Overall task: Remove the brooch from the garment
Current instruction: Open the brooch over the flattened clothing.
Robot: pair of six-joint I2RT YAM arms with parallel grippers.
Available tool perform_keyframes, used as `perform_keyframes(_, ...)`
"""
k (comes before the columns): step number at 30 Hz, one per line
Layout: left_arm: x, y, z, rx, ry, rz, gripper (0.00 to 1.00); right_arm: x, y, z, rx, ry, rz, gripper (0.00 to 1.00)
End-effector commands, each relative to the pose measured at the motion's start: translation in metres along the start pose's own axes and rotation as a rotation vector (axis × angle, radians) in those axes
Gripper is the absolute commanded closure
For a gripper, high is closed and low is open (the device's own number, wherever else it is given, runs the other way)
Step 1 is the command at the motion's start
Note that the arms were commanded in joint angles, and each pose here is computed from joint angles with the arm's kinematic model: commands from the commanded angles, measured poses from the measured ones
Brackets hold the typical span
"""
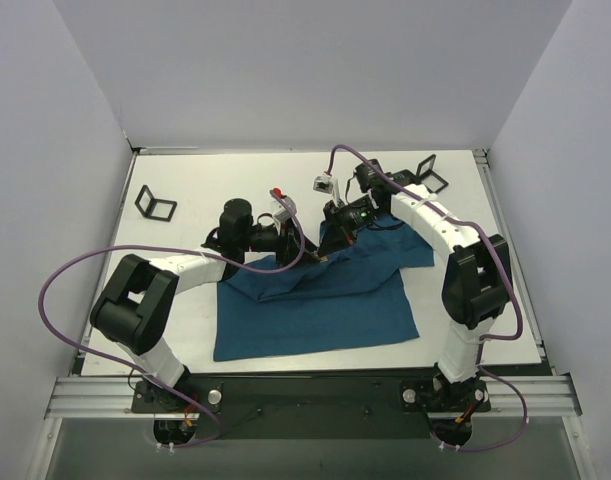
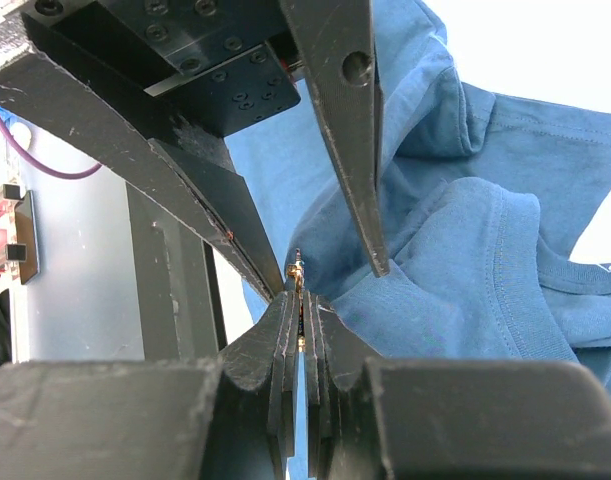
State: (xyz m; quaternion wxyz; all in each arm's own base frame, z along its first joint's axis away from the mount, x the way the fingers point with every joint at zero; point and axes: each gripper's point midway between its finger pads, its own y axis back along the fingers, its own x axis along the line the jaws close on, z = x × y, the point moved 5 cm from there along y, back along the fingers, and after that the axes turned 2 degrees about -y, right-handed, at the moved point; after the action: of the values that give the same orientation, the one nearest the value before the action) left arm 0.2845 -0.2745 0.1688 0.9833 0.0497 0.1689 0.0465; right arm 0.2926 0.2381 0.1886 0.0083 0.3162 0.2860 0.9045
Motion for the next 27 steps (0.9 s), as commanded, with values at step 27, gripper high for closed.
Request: perform_keyframes(27, -0.0012, -0.0065, 0.0127, -0.002, -0.057, -0.007, 0.58, 0.0185, 0.012, 0.0131, -0.045, 0.038, 0.043, 1.0)
